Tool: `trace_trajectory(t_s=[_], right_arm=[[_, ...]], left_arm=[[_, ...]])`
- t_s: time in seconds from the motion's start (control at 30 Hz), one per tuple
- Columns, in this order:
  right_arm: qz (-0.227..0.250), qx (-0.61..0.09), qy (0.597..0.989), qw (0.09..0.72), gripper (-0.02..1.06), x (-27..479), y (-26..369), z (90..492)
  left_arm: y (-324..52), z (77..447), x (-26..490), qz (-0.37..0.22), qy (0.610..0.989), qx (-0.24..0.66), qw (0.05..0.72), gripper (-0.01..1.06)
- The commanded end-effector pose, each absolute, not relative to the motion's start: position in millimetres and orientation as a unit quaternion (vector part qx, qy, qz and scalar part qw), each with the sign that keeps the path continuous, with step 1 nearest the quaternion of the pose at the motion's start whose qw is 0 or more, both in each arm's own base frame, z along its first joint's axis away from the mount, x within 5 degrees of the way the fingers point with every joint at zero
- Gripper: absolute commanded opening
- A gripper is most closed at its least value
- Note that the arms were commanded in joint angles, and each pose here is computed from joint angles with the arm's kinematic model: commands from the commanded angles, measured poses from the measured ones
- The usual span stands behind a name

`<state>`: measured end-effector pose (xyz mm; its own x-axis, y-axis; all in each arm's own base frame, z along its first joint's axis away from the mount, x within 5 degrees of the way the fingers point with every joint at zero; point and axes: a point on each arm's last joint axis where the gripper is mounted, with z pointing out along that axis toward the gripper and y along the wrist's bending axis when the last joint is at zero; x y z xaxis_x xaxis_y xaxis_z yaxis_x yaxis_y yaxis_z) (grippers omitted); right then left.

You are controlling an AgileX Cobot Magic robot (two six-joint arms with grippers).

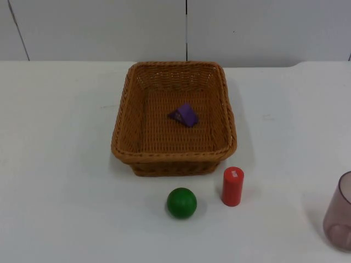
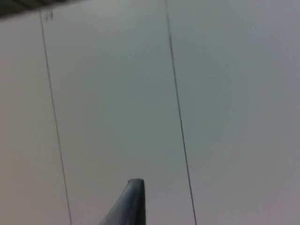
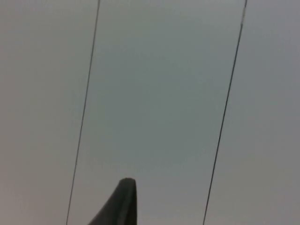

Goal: Pick up the basket with the left hand and place the triangular block into the basket with the right hand.

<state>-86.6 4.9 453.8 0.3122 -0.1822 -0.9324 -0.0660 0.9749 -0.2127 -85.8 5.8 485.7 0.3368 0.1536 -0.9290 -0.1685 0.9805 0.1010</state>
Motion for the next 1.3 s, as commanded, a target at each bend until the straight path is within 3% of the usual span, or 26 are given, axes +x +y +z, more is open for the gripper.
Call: trace_trajectory(t_s=[0.0,0.2,0.47,0.53,0.63,0.9,1.03,1.2,1.27], right_arm=[[-0.043,-0.110,0.580,0.806,1.05,-93.7,6.7,450.2],[-0.079,-0.090,0.548,0.827,1.05,-125.6,9.2,437.3],[-0.068,-0.092,0.592,0.797,1.05,-122.4,8.7,428.1],[-0.068,-0.092,0.593,0.797,1.05,-122.4,8.7,427.9],[-0.068,-0.090,0.582,0.805,1.05,-123.1,8.8,430.3],[-0.072,-0.089,0.589,0.800,1.05,-122.6,7.6,428.9],[-0.069,-0.084,0.591,0.800,1.05,-122.5,7.1,428.7],[-0.061,-0.083,0.622,0.776,1.05,-113.1,7.0,419.3],[-0.046,-0.076,0.651,0.754,1.05,-106.3,7.2,410.8]], left_arm=[[1.4,482.6,-93.3,0.103,0.558,0.018,0.823,1.05],[-3.7,470.2,-103.2,0.097,0.565,0.046,0.818,1.05],[-8.4,432.2,-108.3,0.067,0.573,0.057,0.815,1.05],[-8.5,427.6,-108.0,0.065,0.574,0.056,0.814,1.05],[-8.7,418.1,-101.3,0.057,0.610,0.058,0.788,1.05],[-13.2,420.1,-100.4,0.024,0.597,0.063,0.799,1.05],[-13.0,417.2,-98.8,0.026,0.609,0.064,0.790,1.05],[-13.9,411.5,-92.9,0.016,0.624,0.065,0.778,1.05],[-14.6,408.5,-91.7,0.011,0.636,0.067,0.769,1.05]])
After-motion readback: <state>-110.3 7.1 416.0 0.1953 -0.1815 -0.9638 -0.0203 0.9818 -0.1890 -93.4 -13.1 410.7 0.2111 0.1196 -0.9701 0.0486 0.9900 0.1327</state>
